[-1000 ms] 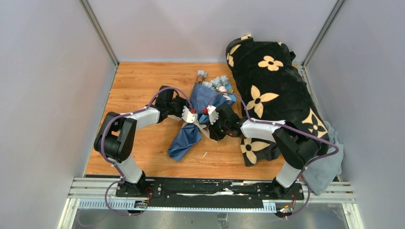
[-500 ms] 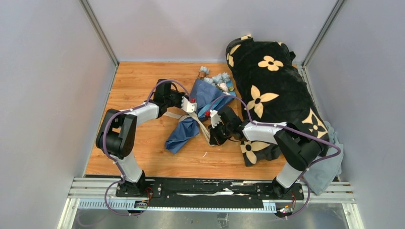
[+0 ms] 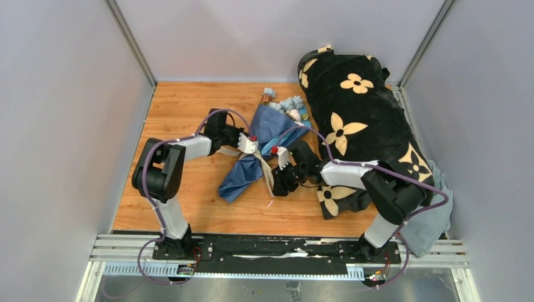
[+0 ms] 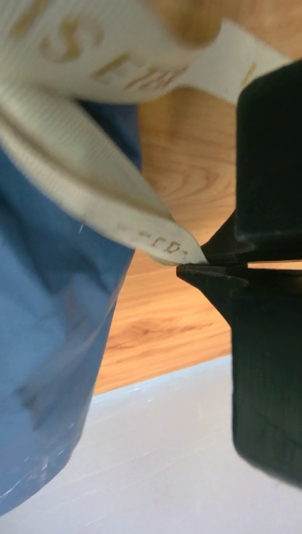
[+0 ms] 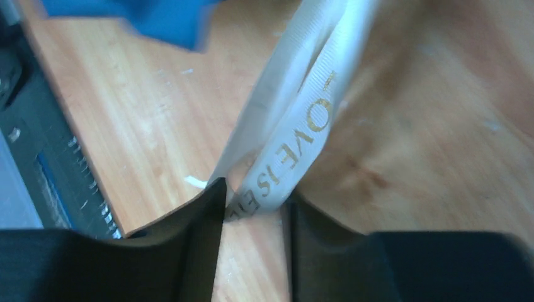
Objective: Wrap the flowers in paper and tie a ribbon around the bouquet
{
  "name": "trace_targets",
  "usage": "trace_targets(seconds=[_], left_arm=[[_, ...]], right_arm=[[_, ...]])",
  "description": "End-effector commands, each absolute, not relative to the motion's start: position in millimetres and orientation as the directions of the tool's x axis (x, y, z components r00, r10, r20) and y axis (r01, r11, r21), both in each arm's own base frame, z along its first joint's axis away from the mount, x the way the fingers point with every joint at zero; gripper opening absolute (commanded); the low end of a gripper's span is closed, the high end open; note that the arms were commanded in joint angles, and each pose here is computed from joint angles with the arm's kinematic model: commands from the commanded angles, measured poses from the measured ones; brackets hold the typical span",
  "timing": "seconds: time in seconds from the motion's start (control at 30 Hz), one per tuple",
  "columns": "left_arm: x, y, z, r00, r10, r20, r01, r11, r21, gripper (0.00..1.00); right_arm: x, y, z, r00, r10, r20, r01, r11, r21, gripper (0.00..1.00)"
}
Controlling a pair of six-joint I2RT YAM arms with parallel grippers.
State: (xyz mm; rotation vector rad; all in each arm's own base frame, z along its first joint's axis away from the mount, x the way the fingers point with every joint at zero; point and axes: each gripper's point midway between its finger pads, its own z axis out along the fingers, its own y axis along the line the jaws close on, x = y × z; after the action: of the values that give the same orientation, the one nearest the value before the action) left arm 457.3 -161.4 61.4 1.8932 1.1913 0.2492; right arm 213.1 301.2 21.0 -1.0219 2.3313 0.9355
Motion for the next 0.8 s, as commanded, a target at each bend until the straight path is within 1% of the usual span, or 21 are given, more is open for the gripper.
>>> trace_targets(seconds=[0.0,0.03,0.07,0.13,0.2,0.27,0.3,0.4,0.47,0.53,0.63,0.67,0.77], left_arm=[[410.2,-163.1,50.0,0.504,0.815,-0.287,0.709,-0.201,0.676,0.02],[392.1,-163.7,41.3,0.490,0.820,-0.297,0.737,-0.207,0.644,0.06],[369.4,-161.7,27.6,0.463,0.829,-0.314,0.777,-0.209,0.594,0.09],[341.3,-162.8,22.2,0.439,0.831,-0.341,0.811,-0.204,0.548,0.15],[319.4,-169.1,20.8,0.411,0.833,-0.370,0.839,-0.187,0.512,0.18],[303.3,-177.5,22.4,0.384,0.835,-0.394,0.860,-0.168,0.482,0.20],[296.9,-183.7,24.4,0.371,0.831,-0.415,0.870,-0.154,0.469,0.22],[282.4,-207.2,32.0,0.315,0.815,-0.486,0.898,-0.091,0.430,0.25],[274.3,-220.9,37.8,0.304,0.801,-0.516,0.903,-0.070,0.424,0.28],[271.5,-226.1,41.8,0.291,0.794,-0.534,0.903,-0.043,0.428,0.35],[273.4,-219.0,46.5,0.271,0.813,-0.515,0.895,-0.015,0.445,0.49],[275.2,-215.7,48.5,0.265,0.821,-0.505,0.890,-0.007,0.457,0.52],[273.6,-201.1,58.4,0.224,0.851,-0.475,0.882,0.030,0.470,0.63]], right_arm=[[165.0,250.0,-15.3,-0.743,-0.576,-0.340,-0.666,0.586,0.461,0.66],[172.6,252.4,-3.8,-0.739,-0.558,-0.376,-0.672,0.573,0.470,0.70],[181.5,252.2,6.6,-0.734,-0.540,-0.411,-0.679,0.567,0.467,0.71],[205.3,243.5,21.8,-0.750,-0.473,-0.462,-0.658,0.599,0.456,0.71],[232.9,233.8,30.2,-0.790,-0.377,-0.483,-0.598,0.648,0.472,0.71],[250.8,229.1,29.1,-0.810,-0.333,-0.483,-0.563,0.671,0.482,0.71],[261.0,231.5,31.6,-0.806,-0.325,-0.495,-0.564,0.673,0.479,0.71],[284.0,241.8,34.7,-0.789,-0.317,-0.526,-0.581,0.663,0.472,0.71],[301.5,243.3,36.2,-0.782,-0.311,-0.540,-0.580,0.680,0.448,0.71],[316.5,246.4,38.0,-0.774,-0.307,-0.554,-0.582,0.690,0.431,0.70],[334.5,253.7,41.6,-0.758,-0.303,-0.577,-0.593,0.689,0.417,0.69],[336.6,254.2,42.0,-0.757,-0.305,-0.578,-0.594,0.689,0.415,0.69],[341.1,249.1,55.9,-0.734,-0.320,-0.598,-0.608,0.702,0.371,0.69]])
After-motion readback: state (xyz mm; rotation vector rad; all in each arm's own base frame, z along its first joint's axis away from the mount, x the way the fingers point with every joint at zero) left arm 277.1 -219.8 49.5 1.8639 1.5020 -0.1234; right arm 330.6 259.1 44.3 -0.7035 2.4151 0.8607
